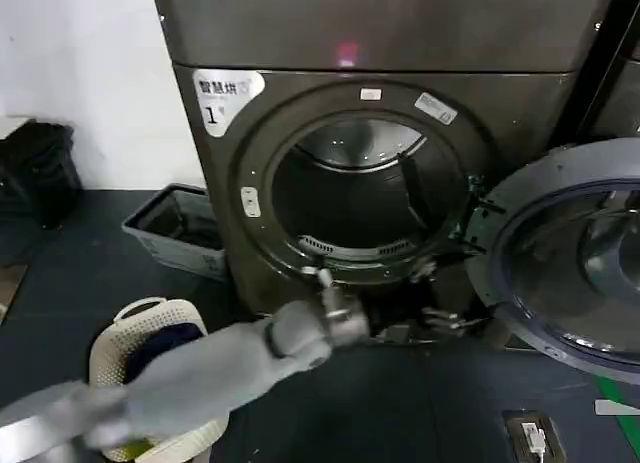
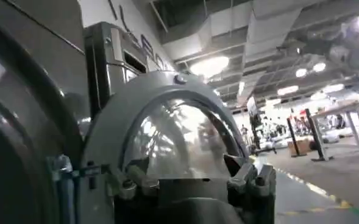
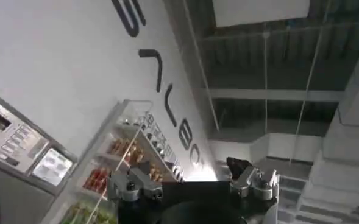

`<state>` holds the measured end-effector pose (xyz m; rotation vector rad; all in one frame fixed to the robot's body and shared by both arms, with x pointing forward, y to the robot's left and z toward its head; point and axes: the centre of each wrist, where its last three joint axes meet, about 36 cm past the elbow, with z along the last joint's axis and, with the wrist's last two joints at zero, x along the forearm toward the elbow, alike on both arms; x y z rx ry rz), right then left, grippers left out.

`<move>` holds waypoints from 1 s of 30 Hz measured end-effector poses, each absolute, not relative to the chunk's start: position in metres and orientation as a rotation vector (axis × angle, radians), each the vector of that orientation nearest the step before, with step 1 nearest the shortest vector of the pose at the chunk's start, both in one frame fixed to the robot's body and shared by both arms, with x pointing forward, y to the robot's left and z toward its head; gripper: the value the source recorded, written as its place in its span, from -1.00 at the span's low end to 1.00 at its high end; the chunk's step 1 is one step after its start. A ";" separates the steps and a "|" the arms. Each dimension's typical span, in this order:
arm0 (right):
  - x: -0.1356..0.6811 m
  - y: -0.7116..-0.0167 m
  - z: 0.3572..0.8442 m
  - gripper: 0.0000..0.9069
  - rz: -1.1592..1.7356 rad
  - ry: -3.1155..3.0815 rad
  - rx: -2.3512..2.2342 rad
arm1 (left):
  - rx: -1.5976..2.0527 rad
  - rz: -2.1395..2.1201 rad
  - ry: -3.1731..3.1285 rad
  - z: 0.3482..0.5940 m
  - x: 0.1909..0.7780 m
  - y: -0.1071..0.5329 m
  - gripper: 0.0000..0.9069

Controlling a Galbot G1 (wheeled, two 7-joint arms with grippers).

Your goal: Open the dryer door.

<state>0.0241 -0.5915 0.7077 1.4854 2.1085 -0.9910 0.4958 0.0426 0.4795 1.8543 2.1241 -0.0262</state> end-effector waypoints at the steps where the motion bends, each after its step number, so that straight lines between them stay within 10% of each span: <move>1: 0.024 -0.591 0.708 1.00 -0.992 2.106 1.484 | 1.854 -0.005 2.129 0.481 0.495 0.055 1.00; 16: 0.018 -0.591 0.709 1.00 -1.114 2.041 1.515 | 1.750 0.358 2.425 0.522 0.473 0.210 1.00; 30: 0.004 -0.588 0.709 1.00 -1.065 1.929 1.605 | 1.754 0.784 2.611 0.512 0.447 0.320 1.00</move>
